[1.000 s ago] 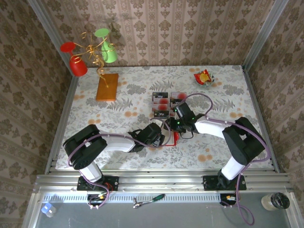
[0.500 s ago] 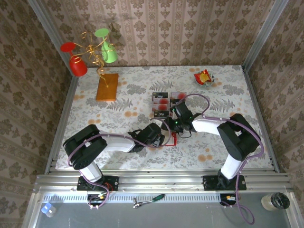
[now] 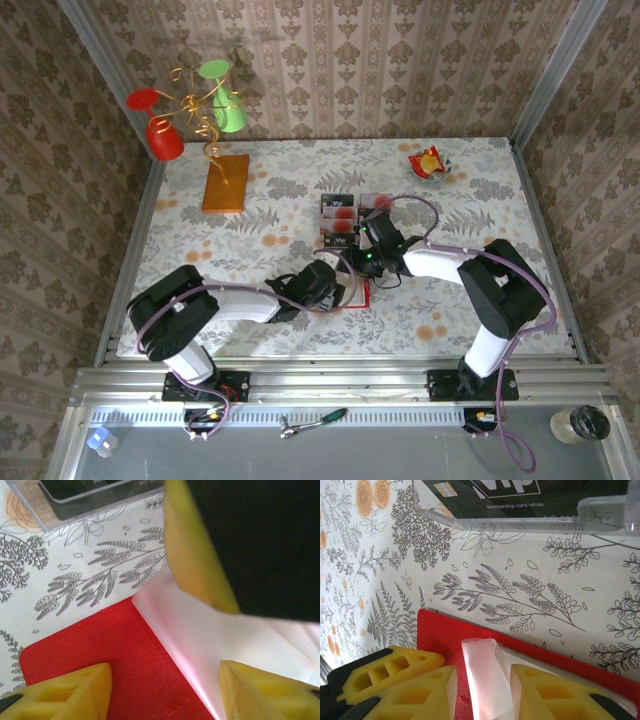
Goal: Put the credit cards into the card holder
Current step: Flip over the card slot on the card holder, then rotate the card holder at the center of the table.
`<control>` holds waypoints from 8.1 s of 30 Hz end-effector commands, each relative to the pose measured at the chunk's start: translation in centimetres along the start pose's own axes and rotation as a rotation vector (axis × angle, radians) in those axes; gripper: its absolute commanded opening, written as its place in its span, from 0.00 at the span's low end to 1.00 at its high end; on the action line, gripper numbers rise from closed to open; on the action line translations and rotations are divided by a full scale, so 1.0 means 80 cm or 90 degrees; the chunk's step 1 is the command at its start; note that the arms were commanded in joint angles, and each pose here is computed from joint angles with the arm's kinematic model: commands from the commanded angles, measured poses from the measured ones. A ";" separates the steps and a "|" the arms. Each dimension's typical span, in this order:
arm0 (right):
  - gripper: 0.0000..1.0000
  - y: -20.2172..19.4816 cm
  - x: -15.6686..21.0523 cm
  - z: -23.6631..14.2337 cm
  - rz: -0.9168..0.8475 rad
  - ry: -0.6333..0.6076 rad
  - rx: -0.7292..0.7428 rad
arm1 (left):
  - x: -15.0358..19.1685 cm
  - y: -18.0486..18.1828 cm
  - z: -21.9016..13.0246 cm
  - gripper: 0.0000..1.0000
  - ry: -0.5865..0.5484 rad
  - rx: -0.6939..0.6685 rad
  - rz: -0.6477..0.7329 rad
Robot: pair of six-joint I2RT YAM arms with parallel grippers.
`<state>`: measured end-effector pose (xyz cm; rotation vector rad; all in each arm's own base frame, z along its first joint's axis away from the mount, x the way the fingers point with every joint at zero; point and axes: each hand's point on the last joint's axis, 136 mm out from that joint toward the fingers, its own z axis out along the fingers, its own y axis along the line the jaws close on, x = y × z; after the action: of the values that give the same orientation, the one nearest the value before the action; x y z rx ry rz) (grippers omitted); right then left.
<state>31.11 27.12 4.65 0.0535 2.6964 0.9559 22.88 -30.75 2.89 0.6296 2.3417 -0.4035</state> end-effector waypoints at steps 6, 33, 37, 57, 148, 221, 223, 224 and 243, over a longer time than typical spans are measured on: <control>0.41 -0.012 -0.003 0.000 0.000 -0.005 0.045 | 0.012 0.008 -0.003 0.60 0.008 -0.009 0.001; 0.38 0.041 0.014 -0.002 -0.033 0.052 -0.050 | -0.033 0.032 -0.044 0.65 -0.086 0.008 -0.071; 0.37 0.049 0.016 -0.005 -0.028 0.050 -0.067 | -0.042 0.049 -0.057 0.65 -0.107 0.002 -0.096; 0.48 0.089 0.060 -0.015 -0.027 0.062 -0.122 | -0.044 0.095 -0.077 0.65 -0.131 -0.022 -0.147; 0.22 -0.009 0.028 -0.072 -0.040 -0.102 0.147 | 0.027 0.092 -0.030 0.62 0.086 -0.081 -0.123; 0.08 -0.017 -0.003 0.030 -0.049 0.013 0.129 | -0.041 0.098 -0.071 0.63 -0.028 -0.081 -0.127; 0.08 -0.014 0.000 0.032 -0.050 0.017 0.124 | -0.040 0.096 -0.071 0.65 -0.027 -0.077 -0.123; 0.08 -0.012 0.000 0.032 -0.050 0.016 0.122 | -0.038 0.095 -0.070 0.66 -0.024 -0.075 -0.122; 0.08 -0.013 -0.012 -0.022 -0.053 -0.036 0.118 | -0.028 0.074 -0.043 0.78 -0.002 -0.051 -0.116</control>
<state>32.56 26.22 5.62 0.0201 2.6878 0.7029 25.58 -24.44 5.96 0.3873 2.4135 -0.3668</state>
